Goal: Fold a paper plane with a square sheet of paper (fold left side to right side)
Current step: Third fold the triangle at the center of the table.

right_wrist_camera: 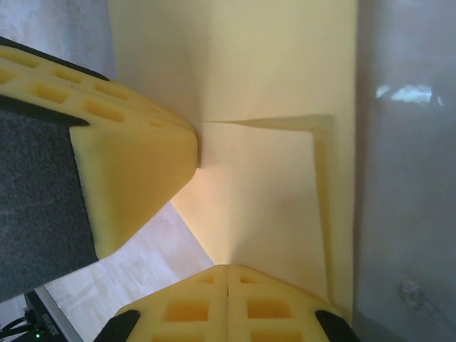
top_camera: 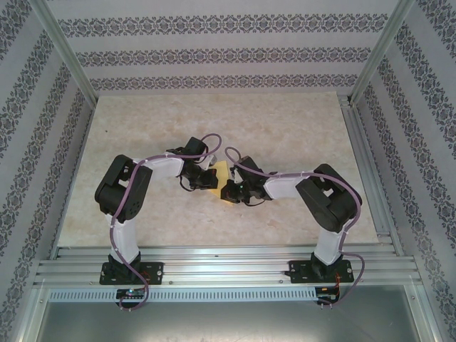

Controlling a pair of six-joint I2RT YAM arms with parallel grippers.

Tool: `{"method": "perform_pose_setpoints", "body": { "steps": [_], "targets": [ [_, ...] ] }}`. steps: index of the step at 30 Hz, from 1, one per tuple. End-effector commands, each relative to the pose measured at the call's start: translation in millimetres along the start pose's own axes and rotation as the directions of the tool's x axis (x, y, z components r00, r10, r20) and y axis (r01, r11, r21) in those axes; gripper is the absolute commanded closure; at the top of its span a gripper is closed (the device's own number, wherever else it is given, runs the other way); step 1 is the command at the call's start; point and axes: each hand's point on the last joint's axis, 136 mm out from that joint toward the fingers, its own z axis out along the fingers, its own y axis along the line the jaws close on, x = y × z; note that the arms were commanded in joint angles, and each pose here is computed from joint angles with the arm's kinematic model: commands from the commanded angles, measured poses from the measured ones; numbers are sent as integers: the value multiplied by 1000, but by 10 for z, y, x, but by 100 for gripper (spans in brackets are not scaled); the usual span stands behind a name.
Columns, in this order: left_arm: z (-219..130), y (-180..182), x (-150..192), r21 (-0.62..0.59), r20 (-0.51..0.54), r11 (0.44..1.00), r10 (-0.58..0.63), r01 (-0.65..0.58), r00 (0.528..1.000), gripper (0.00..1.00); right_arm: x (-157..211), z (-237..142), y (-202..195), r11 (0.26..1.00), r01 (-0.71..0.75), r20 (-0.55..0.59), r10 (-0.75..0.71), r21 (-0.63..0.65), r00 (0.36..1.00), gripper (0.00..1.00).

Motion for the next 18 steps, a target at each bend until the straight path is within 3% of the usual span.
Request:
{"method": "perform_pose_setpoints", "body": {
  "steps": [1, 10, 18],
  "targets": [
    [96, 311, 150, -134, -36, 991, -13, 8, 999, 100, 408, -55, -572, 986, -63, -76, 75, 157, 994, 99],
    [88, 329, 149, -147, -35, 989, -8, 2, 999, 100, 649, -366, -947, 971, -114, -65, 130, 212, 989, 98],
    [27, 220, 99, -112, -18, 994, -6, 4, 1000, 100, 178, -832, -232, 995, 6, 68, -13, 103, 998, 95]
  ]
}}
